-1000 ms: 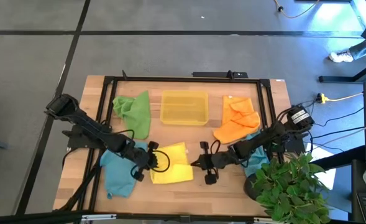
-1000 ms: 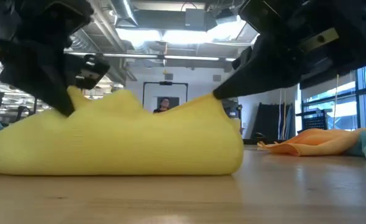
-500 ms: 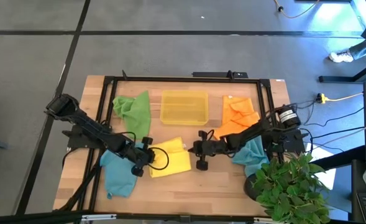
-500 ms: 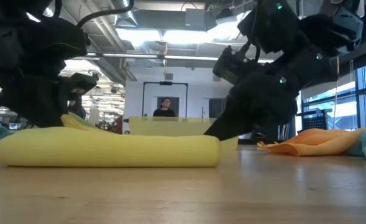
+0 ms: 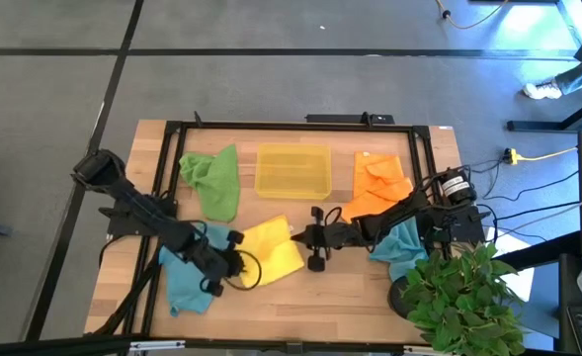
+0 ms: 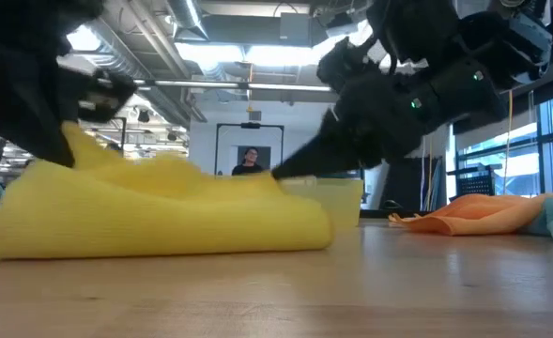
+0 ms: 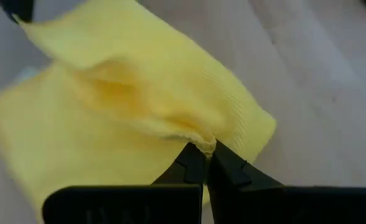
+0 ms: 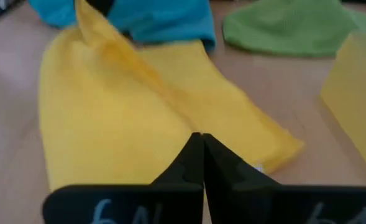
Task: Fold microfiber towels
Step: Fold the yellow towel
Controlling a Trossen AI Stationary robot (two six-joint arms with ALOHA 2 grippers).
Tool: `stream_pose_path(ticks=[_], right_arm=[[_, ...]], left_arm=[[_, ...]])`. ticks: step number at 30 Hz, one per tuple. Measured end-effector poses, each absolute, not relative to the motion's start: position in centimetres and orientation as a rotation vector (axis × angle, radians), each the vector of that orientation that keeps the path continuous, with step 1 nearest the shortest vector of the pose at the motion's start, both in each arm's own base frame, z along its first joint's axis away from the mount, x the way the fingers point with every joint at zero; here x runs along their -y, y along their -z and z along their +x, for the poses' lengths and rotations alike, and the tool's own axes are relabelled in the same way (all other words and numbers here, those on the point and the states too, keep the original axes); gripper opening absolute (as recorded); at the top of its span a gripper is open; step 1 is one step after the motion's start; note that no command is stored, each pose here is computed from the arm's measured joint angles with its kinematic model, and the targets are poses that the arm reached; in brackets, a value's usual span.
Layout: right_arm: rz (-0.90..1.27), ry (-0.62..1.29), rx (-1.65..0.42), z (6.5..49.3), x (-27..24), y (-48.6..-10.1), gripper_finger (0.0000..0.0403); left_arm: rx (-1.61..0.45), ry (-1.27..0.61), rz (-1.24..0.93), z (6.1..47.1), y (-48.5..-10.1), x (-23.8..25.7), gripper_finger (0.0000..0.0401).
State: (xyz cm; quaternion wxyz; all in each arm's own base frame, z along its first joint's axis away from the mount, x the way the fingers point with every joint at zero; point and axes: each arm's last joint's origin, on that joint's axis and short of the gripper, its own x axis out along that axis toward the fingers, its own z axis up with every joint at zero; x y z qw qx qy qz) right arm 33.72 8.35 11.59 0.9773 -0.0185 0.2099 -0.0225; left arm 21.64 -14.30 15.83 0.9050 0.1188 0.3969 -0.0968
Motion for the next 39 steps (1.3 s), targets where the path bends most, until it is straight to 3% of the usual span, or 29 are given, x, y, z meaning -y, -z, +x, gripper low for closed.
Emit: stream_pose_path(ticks=[5, 9, 19, 25, 32, 39], right_arm=[[-0.049, 0.109, -0.432, 34.0, -6.8, -11.5, 0.0000], [-0.030, 0.171, -0.432, 34.3, -5.0, -11.5, 0.0000], [0.068, 0.199, -0.472, 35.4, -2.0, -8.9, 0.0001], [0.070, 0.204, -0.486, 36.4, -1.9, -7.8, 0.0037], [0.060, 0.193, -0.470, 36.6, -2.5, -8.6, 0.0087], [0.045, 0.190, -0.460, 36.3, -3.6, -9.7, 0.0107]], left_arm=[[-0.892, -0.041, 0.381, 20.3, -15.8, 13.4, 0.0000], [-1.016, -0.231, 0.338, 19.2, -14.7, 11.3, 0.0000], [-1.002, -0.280, 0.210, 19.0, -11.8, 8.5, 0.0000], [-1.001, -0.297, 0.209, 19.3, -11.9, 8.2, 0.0034], [-0.992, -0.298, 0.208, 19.7, -13.2, 8.4, 0.0092], [-1.042, -0.319, 0.229, 19.3, -16.1, 8.3, 0.0099]])
